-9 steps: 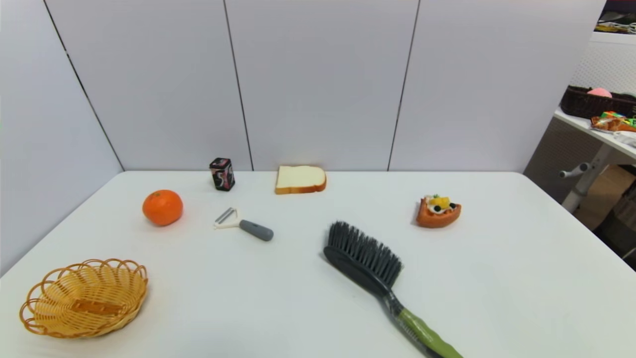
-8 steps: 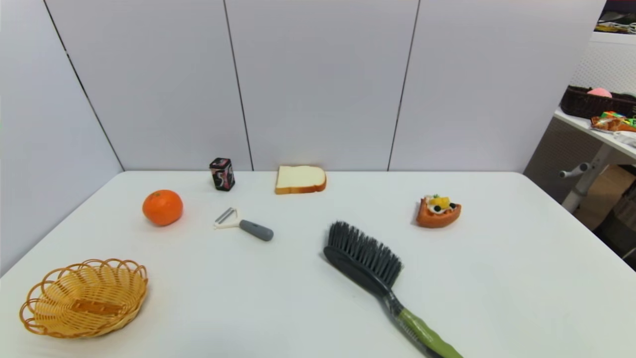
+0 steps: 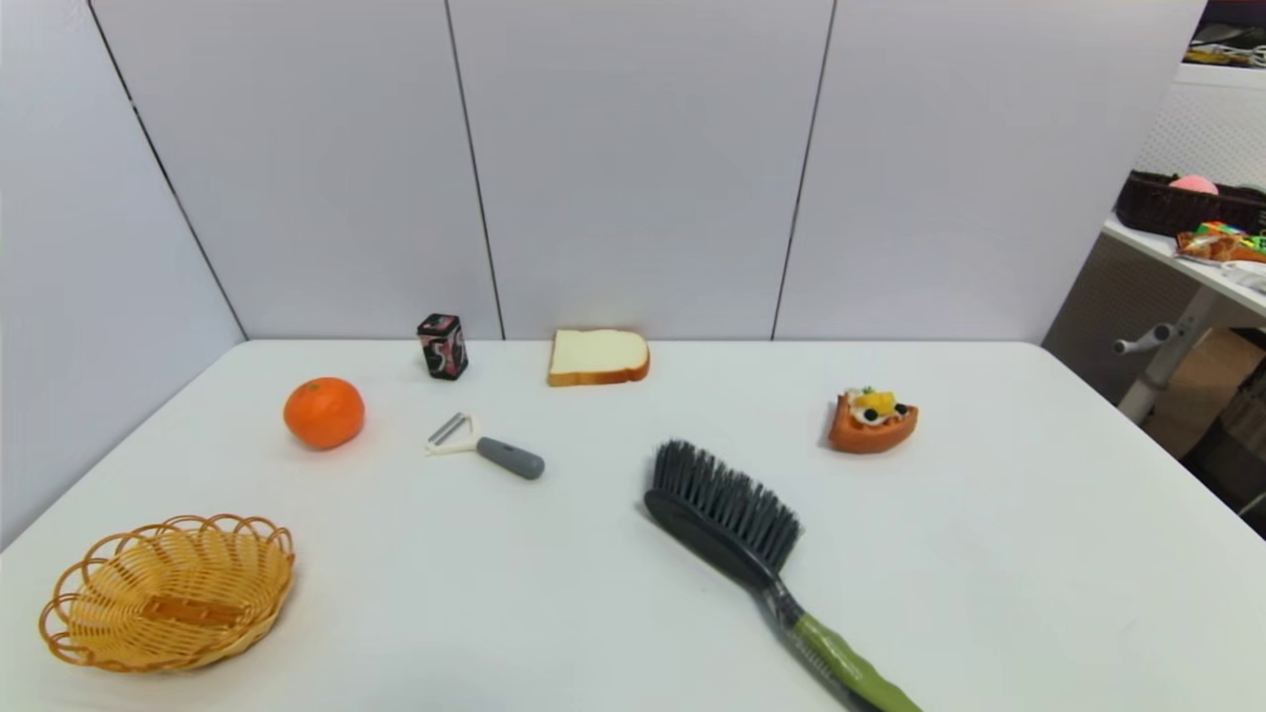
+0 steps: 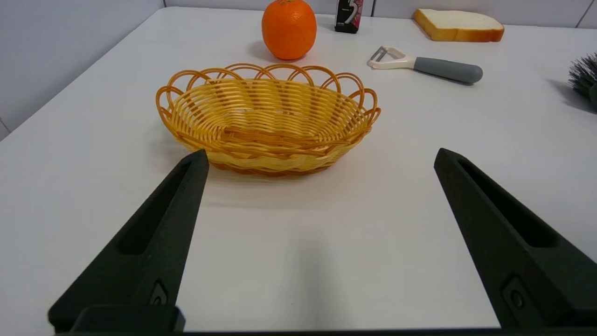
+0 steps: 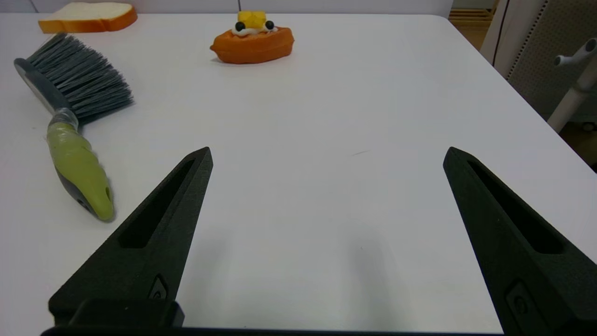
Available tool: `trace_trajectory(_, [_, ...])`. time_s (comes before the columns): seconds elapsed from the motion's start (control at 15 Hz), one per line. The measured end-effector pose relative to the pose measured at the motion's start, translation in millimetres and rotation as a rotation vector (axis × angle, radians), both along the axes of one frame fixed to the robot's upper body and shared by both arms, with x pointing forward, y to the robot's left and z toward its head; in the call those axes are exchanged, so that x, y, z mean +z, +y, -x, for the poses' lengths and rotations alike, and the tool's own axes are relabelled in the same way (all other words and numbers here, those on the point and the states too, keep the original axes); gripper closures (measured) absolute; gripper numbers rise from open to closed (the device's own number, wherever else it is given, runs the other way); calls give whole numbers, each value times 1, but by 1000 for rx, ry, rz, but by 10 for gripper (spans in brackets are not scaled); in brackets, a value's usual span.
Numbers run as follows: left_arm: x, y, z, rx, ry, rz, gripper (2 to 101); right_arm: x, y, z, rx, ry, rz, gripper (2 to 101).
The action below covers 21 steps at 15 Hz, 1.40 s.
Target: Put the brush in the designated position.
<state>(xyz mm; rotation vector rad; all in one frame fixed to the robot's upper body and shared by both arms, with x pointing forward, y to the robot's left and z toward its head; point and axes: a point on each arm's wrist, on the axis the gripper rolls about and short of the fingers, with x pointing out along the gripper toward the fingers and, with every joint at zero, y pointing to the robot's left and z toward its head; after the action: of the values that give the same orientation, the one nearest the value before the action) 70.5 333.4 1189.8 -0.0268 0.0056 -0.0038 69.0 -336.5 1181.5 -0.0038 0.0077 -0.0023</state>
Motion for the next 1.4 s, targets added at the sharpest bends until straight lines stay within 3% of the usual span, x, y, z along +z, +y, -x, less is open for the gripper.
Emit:
trace_trajectory(0.33, [70, -1, -32, -71, 47, 1, 53, 0, 0, 0, 0, 0, 0, 43])
trace_trajectory(0.47, [103, -8, -58, -209, 69, -38, 53, 0, 0, 0, 1, 0, 0, 43])
trace_trajectory(0.67, [139, -45, -98, -532, 158, -89, 53, 0, 0, 0, 0, 0, 0, 43])
trace_trajectory(1.0, [144, -148, -153, -866, 300, -297, 53, 0, 0, 0, 0, 0, 0, 43])
trace_trajectory(1.4, [123, -235, -198, -1144, 249, -585, 53, 0, 0, 0, 0, 0, 0, 43])
